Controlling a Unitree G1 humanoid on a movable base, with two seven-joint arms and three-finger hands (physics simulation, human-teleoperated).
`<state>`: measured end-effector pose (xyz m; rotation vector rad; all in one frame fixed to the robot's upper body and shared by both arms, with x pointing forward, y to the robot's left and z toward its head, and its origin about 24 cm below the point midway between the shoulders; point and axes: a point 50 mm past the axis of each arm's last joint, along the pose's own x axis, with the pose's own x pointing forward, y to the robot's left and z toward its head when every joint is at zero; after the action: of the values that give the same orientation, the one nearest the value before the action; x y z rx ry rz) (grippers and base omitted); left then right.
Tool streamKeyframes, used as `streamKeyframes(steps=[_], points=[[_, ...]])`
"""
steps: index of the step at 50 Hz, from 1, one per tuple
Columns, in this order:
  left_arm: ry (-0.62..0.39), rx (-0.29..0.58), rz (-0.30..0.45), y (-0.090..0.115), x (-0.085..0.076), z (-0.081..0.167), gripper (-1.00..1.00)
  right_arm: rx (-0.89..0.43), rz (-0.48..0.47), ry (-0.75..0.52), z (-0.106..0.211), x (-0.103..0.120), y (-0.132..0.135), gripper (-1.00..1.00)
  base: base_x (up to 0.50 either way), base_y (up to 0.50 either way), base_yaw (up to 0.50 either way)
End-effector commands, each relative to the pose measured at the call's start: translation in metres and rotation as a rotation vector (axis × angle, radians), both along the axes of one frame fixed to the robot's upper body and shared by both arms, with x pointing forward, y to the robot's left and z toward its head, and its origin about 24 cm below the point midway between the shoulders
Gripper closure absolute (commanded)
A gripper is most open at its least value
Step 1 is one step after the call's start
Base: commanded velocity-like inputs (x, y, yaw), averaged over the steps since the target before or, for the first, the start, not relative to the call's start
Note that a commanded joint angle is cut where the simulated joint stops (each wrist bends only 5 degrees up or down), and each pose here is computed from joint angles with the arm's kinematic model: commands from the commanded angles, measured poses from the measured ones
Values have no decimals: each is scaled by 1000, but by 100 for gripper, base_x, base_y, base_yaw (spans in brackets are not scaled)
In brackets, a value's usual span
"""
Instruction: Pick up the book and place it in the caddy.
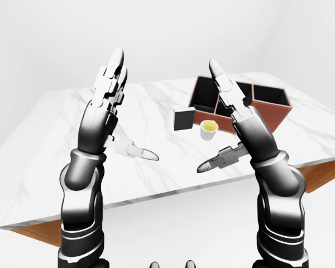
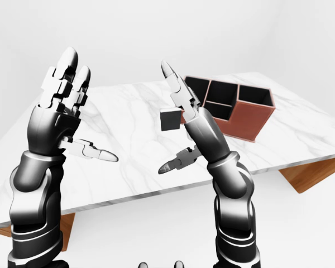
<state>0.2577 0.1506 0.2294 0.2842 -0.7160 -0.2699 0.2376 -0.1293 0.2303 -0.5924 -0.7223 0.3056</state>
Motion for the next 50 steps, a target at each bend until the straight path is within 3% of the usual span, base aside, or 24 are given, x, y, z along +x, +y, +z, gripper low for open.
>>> streamKeyframes(steps=[1, 41, 47, 50], points=[[8, 6, 4, 0, 0, -2, -100, 6, 1, 13, -3, 1, 0, -100, 14, -2, 0], [4, 23, 4, -2, 0, -1, -100, 19, -2, 30, -6, 1, -2, -100, 14, -2, 0], [15, 14, 21, 2, 6, -1, -100, 19, -1, 29, -6, 0, -2, -100, 14, -2, 0], [39, 5, 72, 8, 17, -3, -100, 19, -1, 22, -5, 0, -2, -100, 14, -2, 0]])
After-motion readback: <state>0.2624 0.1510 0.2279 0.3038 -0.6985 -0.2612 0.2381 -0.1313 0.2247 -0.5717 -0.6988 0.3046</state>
